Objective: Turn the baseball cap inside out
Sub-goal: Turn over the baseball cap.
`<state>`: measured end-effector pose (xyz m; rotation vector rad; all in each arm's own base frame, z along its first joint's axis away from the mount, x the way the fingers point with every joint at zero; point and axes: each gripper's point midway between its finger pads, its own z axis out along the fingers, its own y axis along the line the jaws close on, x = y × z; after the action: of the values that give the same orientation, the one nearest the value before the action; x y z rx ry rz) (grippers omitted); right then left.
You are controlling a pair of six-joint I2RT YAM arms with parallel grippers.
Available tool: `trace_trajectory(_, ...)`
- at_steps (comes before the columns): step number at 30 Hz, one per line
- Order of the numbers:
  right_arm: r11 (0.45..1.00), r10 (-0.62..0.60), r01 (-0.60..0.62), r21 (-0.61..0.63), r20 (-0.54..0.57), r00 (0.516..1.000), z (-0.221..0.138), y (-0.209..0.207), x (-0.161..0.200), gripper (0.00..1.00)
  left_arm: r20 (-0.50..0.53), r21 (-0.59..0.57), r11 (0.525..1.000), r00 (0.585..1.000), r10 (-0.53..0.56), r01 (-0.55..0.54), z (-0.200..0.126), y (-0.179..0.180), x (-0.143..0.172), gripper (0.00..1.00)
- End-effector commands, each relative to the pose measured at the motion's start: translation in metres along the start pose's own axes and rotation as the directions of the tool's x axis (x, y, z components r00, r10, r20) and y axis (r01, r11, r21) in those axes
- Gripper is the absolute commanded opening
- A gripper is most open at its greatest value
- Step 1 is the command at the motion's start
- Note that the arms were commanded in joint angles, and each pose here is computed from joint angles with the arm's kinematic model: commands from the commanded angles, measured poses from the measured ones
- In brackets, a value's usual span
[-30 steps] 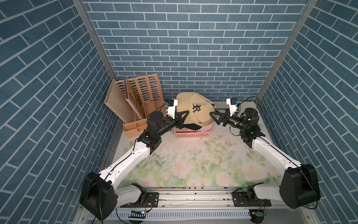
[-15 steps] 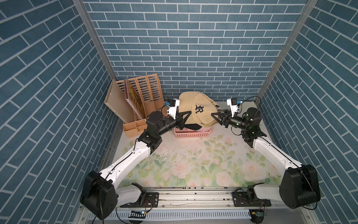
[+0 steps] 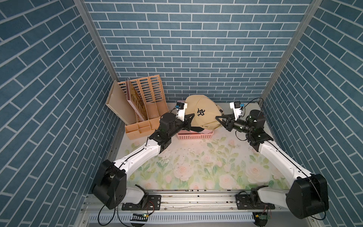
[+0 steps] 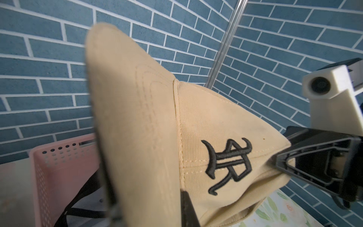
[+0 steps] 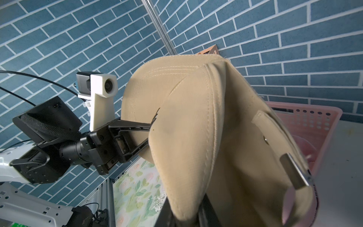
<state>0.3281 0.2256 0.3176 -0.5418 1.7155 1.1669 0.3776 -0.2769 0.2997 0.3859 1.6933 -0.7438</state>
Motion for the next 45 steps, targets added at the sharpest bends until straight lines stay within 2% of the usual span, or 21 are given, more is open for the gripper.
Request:
trace_trajectory(1, 0.997, -0.075, 0.077, -0.018, 0.118, 0.990, -0.015, 0.022, -0.032, 0.19, -0.055, -0.253, 0.966, 0.998, 0.039, -0.052, 0.003, 0.057, 0.020, 0.00)
trace_trajectory(3, 0.997, -0.079, 0.076, 0.031, 0.112, 0.991, -0.010, 0.011, -0.028, 0.34, -0.063, -0.226, 0.973, 0.998, 0.030, -0.044, 0.003, 0.045, 0.023, 0.00)
trace_trajectory(4, 0.995, -0.080, 0.074, 0.073, 0.091, 0.993, -0.006, 0.001, -0.024, 0.38, -0.058, -0.199, 0.980, 0.998, 0.007, -0.018, 0.003, 0.037, 0.021, 0.00)
trace_trajectory(7, 0.981, -0.076, 0.067, 0.180, 0.042, 0.996, 0.001, -0.027, -0.011, 0.54, 0.038, -0.096, 0.985, 0.989, -0.141, 0.144, -0.010, 0.016, -0.002, 0.00)
trace_trajectory(10, 0.964, -0.078, 0.068, 0.258, 0.029, 0.997, -0.005, -0.042, -0.005, 0.63, 0.139, -0.047, 0.973, 0.966, -0.219, 0.227, -0.028, 0.007, -0.032, 0.00)
trace_trajectory(16, 0.947, -0.080, 0.050, 0.316, 0.083, 0.993, -0.031, -0.040, 0.002, 0.75, 0.202, -0.080, 0.969, 0.955, -0.216, 0.236, -0.045, 0.012, -0.058, 0.00)
trace_trajectory(20, 0.961, -0.005, -0.020, 0.275, 0.088, 0.996, -0.022, -0.047, 0.020, 0.76, 0.213, -0.047, 0.968, 0.949, -0.231, 0.246, -0.048, 0.007, -0.062, 0.00)
trace_trajectory(25, 0.986, 0.034, -0.062, 0.152, 0.179, 0.983, -0.009, -0.033, 0.010, 0.77, 0.227, 0.005, 0.968, 0.942, -0.246, 0.252, -0.049, -0.002, -0.068, 0.00)
trace_trajectory(38, 0.987, 0.136, -0.149, 0.057, 0.186, 0.973, 0.041, -0.039, 0.008, 0.74, 0.246, 0.038, 0.970, 0.939, -0.242, 0.240, -0.055, -0.010, -0.078, 0.00)
trace_trajectory(41, 0.984, 0.162, -0.173, 0.044, 0.181, 0.970, 0.048, -0.044, 0.011, 0.68, 0.255, 0.058, 0.971, 0.937, -0.240, 0.233, -0.060, -0.014, -0.083, 0.00)
trace_trajectory(45, 0.980, 0.189, -0.196, 0.021, 0.177, 0.966, 0.055, -0.047, 0.012, 0.55, 0.278, 0.069, 0.972, 0.931, -0.236, 0.226, -0.067, -0.017, -0.090, 0.00)
